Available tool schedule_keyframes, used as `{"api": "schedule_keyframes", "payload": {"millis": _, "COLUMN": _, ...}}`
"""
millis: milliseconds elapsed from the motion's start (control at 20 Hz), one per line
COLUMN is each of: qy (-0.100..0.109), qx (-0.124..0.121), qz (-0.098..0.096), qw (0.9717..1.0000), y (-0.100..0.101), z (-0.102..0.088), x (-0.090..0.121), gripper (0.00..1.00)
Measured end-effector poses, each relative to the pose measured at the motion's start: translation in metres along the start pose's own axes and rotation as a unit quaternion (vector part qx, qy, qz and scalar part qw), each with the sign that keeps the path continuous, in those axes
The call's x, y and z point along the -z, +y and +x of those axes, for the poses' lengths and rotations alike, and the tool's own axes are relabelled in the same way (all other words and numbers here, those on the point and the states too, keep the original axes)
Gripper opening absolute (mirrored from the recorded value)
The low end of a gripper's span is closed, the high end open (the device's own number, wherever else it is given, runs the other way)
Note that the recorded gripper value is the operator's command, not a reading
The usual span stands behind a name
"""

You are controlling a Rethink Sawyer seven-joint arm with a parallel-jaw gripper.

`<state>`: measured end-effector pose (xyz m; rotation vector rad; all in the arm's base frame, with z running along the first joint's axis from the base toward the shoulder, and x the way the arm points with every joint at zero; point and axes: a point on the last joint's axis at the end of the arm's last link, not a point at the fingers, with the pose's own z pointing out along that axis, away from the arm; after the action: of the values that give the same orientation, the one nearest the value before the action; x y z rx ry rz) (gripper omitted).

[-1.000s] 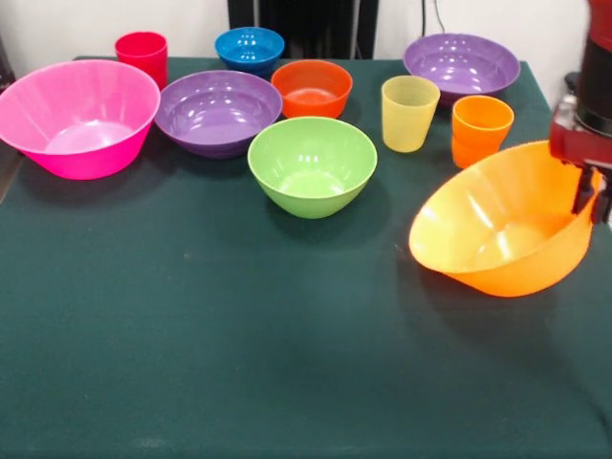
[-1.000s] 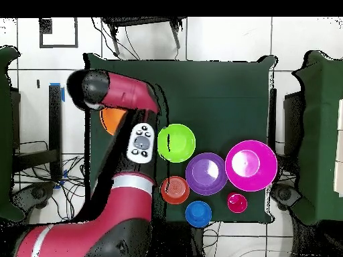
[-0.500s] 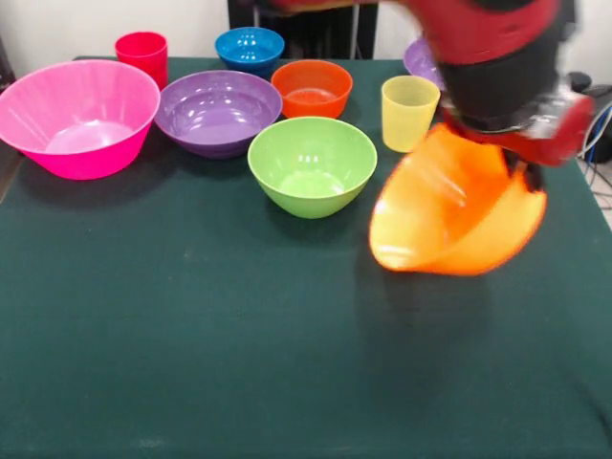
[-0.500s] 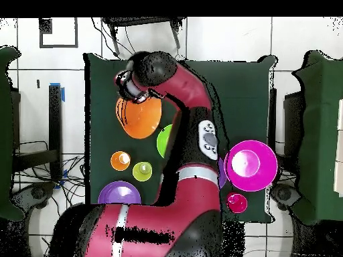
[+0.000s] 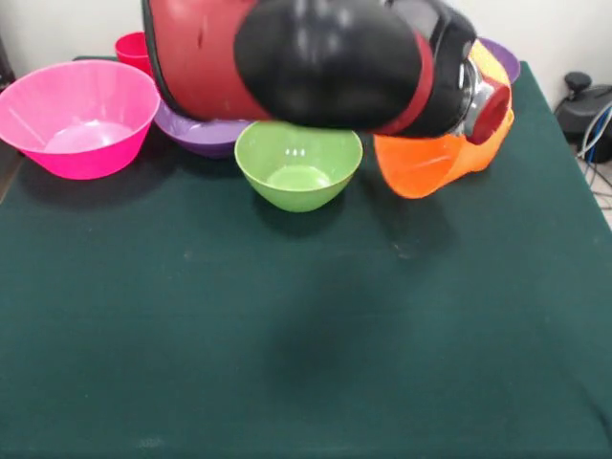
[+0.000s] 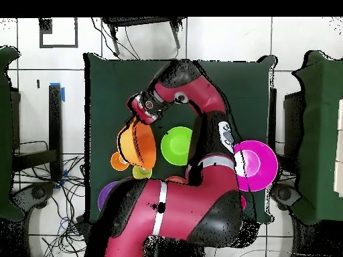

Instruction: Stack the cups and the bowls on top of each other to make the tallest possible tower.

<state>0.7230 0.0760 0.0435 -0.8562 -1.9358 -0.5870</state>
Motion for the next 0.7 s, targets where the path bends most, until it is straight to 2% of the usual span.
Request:
{"api": "schedule_keyframes", "payload": {"millis": 150, "qy": 0.045, "qx": 0.000, "qz": -0.003, "qw": 0.9990, "y": -0.001, "z": -0.014, "x": -0.029, "gripper": 0.00}}
{"api": "schedule_keyframes", "payload": {"millis": 250, "qy": 0.060, "qx": 0.000, "qz": -0.004, "qw": 0.9982, "y": -0.001, "z": -0.019, "x": -0.042, "gripper": 0.00}}
{"api": "schedule_keyframes", "payload": {"millis": 300, "qy": 0.080, "qx": 0.002, "qz": -0.007, "qw": 0.9968, "y": -0.001, "z": -0.024, "x": -0.058, "gripper": 0.00}}
{"api": "schedule_keyframes", "payload": {"millis": 500, "qy": 0.110, "qx": 0.006, "qz": -0.012, "qw": 0.9939, "y": 0.001, "z": -0.027, "x": -0.078, "gripper": 0.00}}
{"api": "schedule_keyframes", "payload": {"millis": 700, "qy": 0.127, "qx": 0.018, "qz": -0.019, "qw": 0.9915, "y": 0.008, "z": -0.022, "x": -0.086, "gripper": 0.00}}
